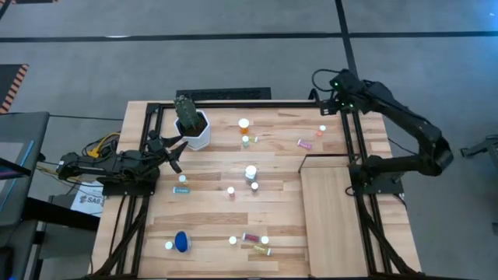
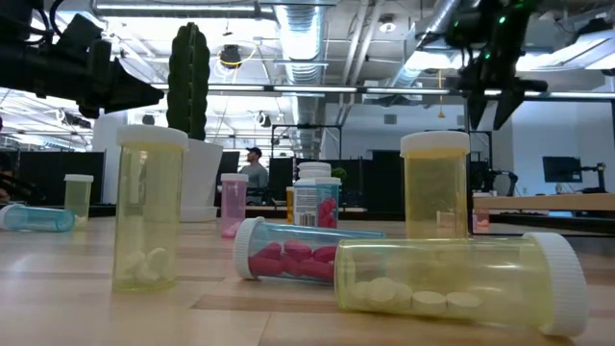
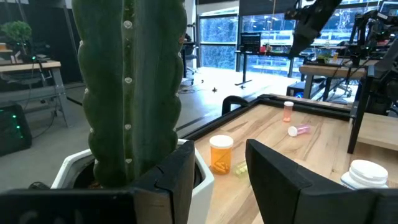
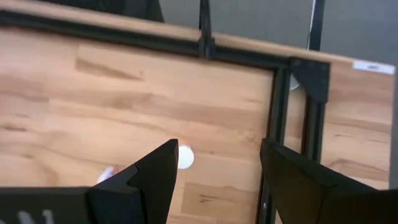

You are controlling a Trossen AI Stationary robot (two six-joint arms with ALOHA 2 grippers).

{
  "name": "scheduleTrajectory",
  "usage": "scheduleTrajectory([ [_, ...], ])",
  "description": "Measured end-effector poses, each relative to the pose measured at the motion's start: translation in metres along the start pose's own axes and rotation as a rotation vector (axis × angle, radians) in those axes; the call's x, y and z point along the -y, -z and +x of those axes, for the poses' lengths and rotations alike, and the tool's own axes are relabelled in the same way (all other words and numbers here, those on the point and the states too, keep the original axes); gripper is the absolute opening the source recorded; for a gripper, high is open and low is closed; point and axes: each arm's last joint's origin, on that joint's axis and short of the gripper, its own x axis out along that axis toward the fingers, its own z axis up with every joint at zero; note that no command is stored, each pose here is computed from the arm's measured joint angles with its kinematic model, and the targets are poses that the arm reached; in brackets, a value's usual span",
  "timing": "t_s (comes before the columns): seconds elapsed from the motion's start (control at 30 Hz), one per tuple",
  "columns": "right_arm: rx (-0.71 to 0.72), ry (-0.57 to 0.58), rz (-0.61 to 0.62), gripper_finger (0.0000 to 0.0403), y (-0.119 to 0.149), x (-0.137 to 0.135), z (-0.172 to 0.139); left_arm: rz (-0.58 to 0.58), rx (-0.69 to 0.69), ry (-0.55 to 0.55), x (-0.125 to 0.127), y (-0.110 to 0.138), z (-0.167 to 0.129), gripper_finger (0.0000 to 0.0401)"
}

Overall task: Pick and place medicine bottles onto shelf by color
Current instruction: Put the small orange pill bottle on the shelf

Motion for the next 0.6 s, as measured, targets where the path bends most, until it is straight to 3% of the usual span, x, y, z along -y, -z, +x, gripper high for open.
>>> scheduleTrajectory([
  [0.4,-0.231,0.030,-0.095,0.0249,-0.008,-0.019,0.059,0.000,0.000,0.000,0.000,0.000,0.000,0.0135],
  [0.6,-0.216,0.046,-0.119,0.0249,-0.012,-0.022,0.058,0.000,0.000,0.000,0.000,0.000,0.000,0.0135],
])
